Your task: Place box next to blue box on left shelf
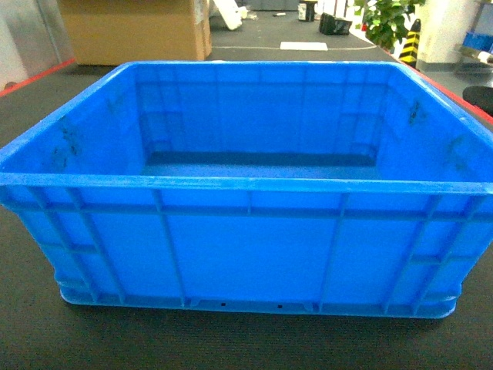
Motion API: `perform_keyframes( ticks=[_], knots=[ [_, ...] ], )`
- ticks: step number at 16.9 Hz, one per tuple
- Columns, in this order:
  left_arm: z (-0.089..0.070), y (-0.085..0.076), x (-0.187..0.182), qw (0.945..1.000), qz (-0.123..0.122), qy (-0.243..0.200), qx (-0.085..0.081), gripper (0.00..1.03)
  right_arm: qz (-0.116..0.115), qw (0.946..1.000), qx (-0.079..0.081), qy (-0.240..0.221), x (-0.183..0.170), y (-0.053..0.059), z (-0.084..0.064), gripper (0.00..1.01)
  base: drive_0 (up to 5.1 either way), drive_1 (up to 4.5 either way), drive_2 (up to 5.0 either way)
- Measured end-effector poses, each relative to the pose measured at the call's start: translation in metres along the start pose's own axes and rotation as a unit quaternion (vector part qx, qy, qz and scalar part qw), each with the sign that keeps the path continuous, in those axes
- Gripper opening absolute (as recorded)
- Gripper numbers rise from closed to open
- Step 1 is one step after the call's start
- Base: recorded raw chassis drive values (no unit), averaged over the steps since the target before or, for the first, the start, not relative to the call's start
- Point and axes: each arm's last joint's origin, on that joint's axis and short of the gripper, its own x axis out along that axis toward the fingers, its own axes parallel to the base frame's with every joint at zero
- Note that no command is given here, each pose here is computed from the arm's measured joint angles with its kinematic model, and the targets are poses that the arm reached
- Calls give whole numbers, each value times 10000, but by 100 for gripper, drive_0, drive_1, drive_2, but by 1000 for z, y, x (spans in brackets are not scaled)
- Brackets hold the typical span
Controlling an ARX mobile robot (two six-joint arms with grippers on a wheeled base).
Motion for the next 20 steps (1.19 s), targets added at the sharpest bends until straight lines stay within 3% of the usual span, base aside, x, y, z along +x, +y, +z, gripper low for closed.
perform_keyframes(
  ticks=[1, 3, 4, 5, 6, 8, 11, 13, 17, 18, 20],
  knots=[
    [6, -4, 36, 9983, 79, 566, -88, 98, 7, 9991, -18, 435, 29, 3, 17, 98, 0, 0, 0],
    [11, -19, 81, 9886, -142, 1478, -233, 98, -83, 9942, 62, 1072, 82, 5, 32, 98, 0, 0, 0],
    [10, -27, 91, 9834, -342, 1757, -309, 98, -77, 9902, 152, 1385, 104, 8, 27, 98, 0, 0, 0],
    [5, -33, 94, 9784, -405, 2009, -272, 98, -51, 9843, 270, 1742, 119, 11, 15, 98, 0, 0, 0],
    [-4, -38, 94, 9714, -443, 2326, -154, 98, -58, 9769, 390, 2099, 128, 13, 1, 98, 0, 0, 0],
    [-21, -38, 102, 9617, -389, 2713, -42, 98, -136, 9687, 523, 2424, 137, 14, -13, 98, 0, 0, 0],
    [-38, -35, 104, 9557, -348, 2920, -67, 98, -189, 9660, 652, 2493, 143, 15, -19, 98, 0, 0, 0],
    [-41, -37, 105, 9560, -357, 2912, -46, 98, -193, 9646, 723, 2527, 146, 17, -22, 98, 0, 0, 0],
    [-49, -41, 105, 9480, -378, 3159, 48, 98, -189, 9639, 763, 2544, 147, 18, -25, 98, 0, 0, 0],
    [-51, -42, 105, 9486, -332, 3141, 179, 89, -204, 9637, 739, 2557, 147, 20, -26, 94, 0, 0, 0],
    [-52, -43, 104, 9465, -371, 3196, 259, 69, -231, 9633, 685, 2583, 147, 20, -27, 74, 0, 0, 0]
  ],
)
